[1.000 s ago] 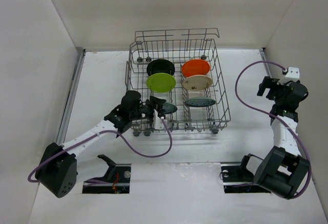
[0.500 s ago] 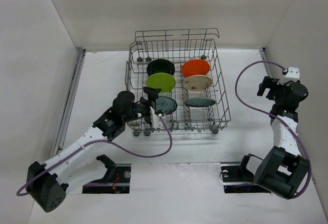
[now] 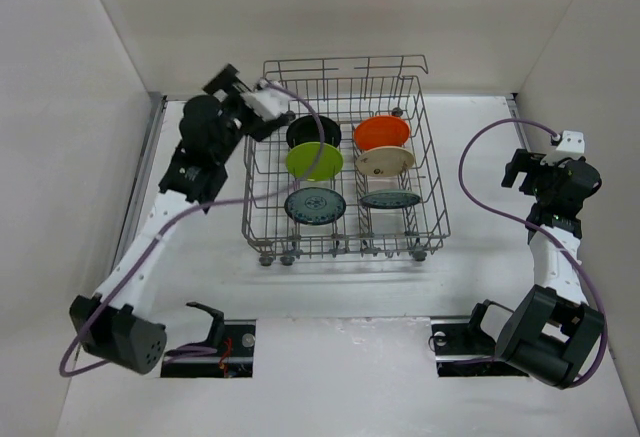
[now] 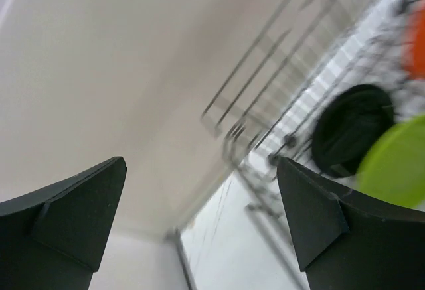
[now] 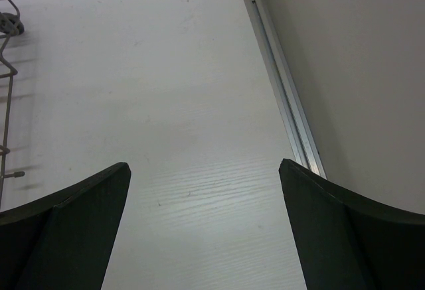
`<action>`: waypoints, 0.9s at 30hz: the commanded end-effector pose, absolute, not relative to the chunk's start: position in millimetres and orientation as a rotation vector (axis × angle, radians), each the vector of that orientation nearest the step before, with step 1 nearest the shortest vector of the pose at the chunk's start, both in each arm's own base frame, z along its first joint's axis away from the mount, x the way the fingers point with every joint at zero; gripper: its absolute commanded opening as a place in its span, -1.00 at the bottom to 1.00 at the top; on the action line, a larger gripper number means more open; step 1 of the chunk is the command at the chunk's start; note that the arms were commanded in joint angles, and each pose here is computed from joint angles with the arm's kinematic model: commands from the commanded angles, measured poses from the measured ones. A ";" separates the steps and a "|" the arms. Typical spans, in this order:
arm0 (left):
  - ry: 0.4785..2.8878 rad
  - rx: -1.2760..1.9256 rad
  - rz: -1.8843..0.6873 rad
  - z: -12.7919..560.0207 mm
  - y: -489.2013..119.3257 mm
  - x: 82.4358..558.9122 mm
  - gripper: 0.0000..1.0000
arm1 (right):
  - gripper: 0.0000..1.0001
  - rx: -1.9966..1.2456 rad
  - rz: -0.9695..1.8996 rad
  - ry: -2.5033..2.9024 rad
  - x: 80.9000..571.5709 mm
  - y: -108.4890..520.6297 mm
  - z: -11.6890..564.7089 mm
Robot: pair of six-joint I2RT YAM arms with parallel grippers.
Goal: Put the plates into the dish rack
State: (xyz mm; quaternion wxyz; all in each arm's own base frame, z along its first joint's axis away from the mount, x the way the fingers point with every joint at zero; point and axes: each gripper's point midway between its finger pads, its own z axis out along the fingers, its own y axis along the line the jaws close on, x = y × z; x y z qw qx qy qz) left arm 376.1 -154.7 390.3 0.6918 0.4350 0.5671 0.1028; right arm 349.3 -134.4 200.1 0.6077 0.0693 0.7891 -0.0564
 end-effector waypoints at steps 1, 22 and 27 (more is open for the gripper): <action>1.481 0.517 0.246 402.2 -71.7 417.6 1.00 | 1.00 0.127 -0.141 1.735 354.7 -132.4 224.6; 2.216 -0.285 0.111 159.5 114.0 454.3 1.00 | 1.00 0.289 -0.247 1.928 362.8 -164.9 193.1; 2.286 -0.283 0.086 130.3 105.5 452.2 1.00 | 1.00 0.349 -0.266 2.103 374.1 -175.4 162.8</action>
